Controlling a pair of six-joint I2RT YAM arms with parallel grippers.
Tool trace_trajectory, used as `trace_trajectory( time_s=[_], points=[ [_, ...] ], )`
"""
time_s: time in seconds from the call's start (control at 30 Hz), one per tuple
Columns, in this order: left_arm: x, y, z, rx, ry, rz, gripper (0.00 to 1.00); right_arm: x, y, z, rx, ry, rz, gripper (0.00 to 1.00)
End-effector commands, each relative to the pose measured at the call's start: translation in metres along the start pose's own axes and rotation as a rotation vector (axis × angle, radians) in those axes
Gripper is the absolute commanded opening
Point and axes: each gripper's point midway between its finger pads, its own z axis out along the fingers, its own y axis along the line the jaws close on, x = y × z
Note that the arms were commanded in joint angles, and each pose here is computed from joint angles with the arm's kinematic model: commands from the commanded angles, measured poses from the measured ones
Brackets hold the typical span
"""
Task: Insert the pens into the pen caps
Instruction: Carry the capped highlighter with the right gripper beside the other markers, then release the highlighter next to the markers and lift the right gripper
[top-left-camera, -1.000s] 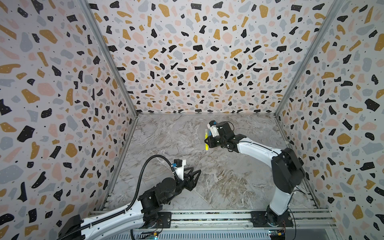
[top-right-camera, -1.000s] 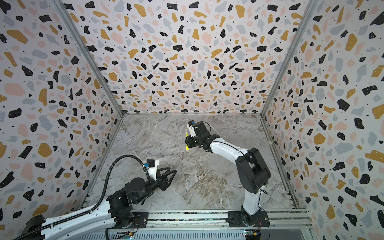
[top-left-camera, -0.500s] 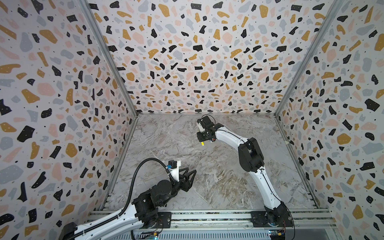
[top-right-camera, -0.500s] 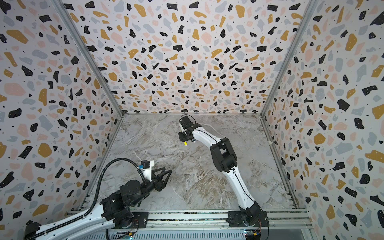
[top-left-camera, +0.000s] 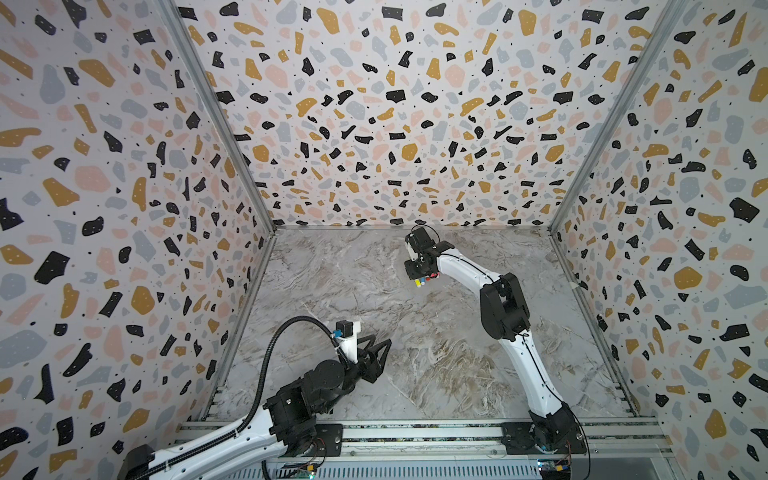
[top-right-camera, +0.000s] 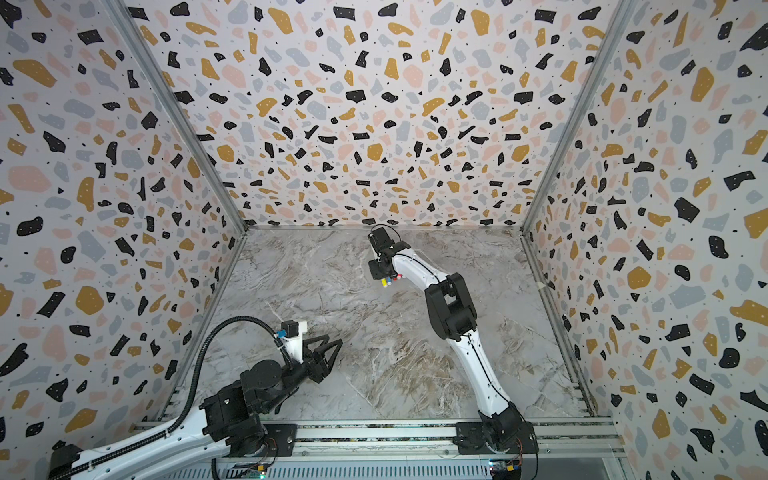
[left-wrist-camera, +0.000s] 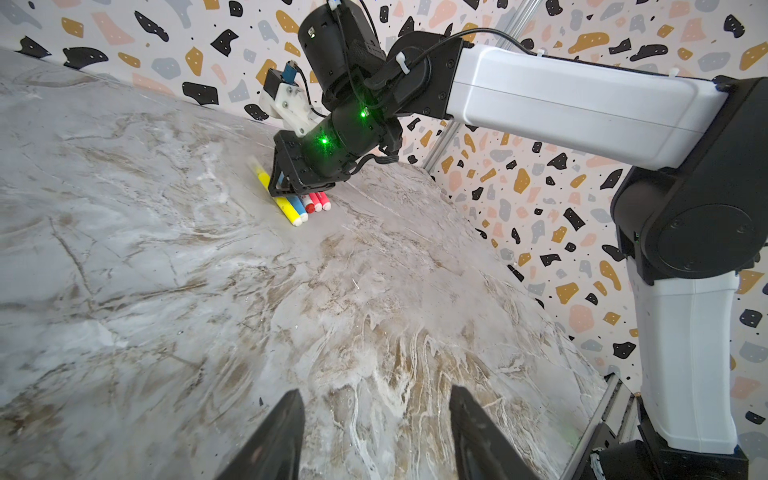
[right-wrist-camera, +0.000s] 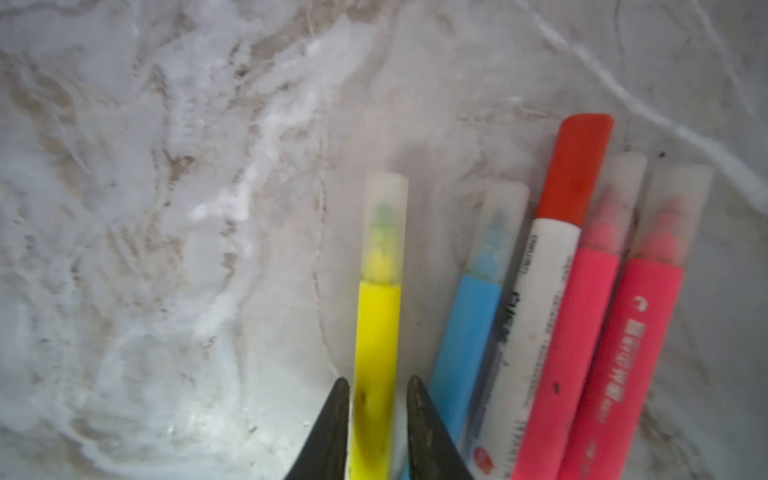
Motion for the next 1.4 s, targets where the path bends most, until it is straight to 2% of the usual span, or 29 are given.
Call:
trace_trajectory(
  time_s=[0.0, 0.07, 0.2, 0.3, 0.47, 0.63, 0.77, 0.87, 0.97, 1.1, 1.17, 1.27, 1.37],
  points=[
    [-0.008, -0.002, -0.001, -0.002, -0.029, 0.009, 0.56, -0.007, -0.004, -0.013, 0.028, -0.007, -0.012, 0.35],
    [-0.008, -0.003, -0.001, -0.002, -0.025, 0.01, 0.56, -0.014, -0.002, -0.023, 0.027, -0.03, -0.005, 0.42],
    [-0.011, -0.003, -0.001, 0.0, -0.035, 0.012, 0.56, -0.032, 0.006, -0.053, 0.026, -0.093, -0.01, 0.47],
    [-0.014, -0.005, -0.001, 0.001, -0.046, 0.018, 0.57, -0.048, 0.013, -0.088, 0.028, -0.162, -0.023, 0.49],
    [-0.021, -0.005, 0.001, -0.021, -0.05, 0.047, 0.57, -0.064, 0.026, -0.16, -0.053, -0.315, -0.039, 0.55],
    [-0.036, 0.003, -0.002, -0.085, -0.111, 0.069, 0.58, -0.048, 0.025, -0.231, -0.11, -0.485, -0.038, 0.59],
    [-0.051, 0.014, -0.007, -0.152, -0.202, 0.083, 0.63, -0.012, -0.008, -0.29, -0.044, -0.679, 0.01, 0.65],
    [-0.061, 0.034, -0.011, -0.257, -0.298, 0.084, 0.69, 0.028, -0.043, -0.326, 0.029, -0.794, 0.083, 0.7],
    [-0.074, 0.049, -0.016, -0.383, -0.352, 0.109, 0.71, 0.074, -0.084, -0.34, 0.185, -0.84, 0.162, 0.77],
    [-0.085, 0.067, -0.024, -0.566, -0.382, 0.174, 0.72, 0.125, -0.114, -0.336, 0.322, -0.848, 0.209, 0.78],
    [-0.091, 0.09, -0.04, -0.775, -0.421, 0.206, 0.73, 0.141, -0.118, -0.331, 0.334, -0.857, 0.224, 0.8],
    [-0.098, 0.109, -0.061, -1.013, -0.469, 0.27, 0.77, 0.162, -0.127, -0.325, 0.378, -0.858, 0.237, 0.9],
    [-0.099, 0.117, -0.061, -1.111, -0.457, 0.33, 0.79, 0.181, -0.142, -0.32, 0.466, -0.842, 0.263, 0.91]
  ],
)
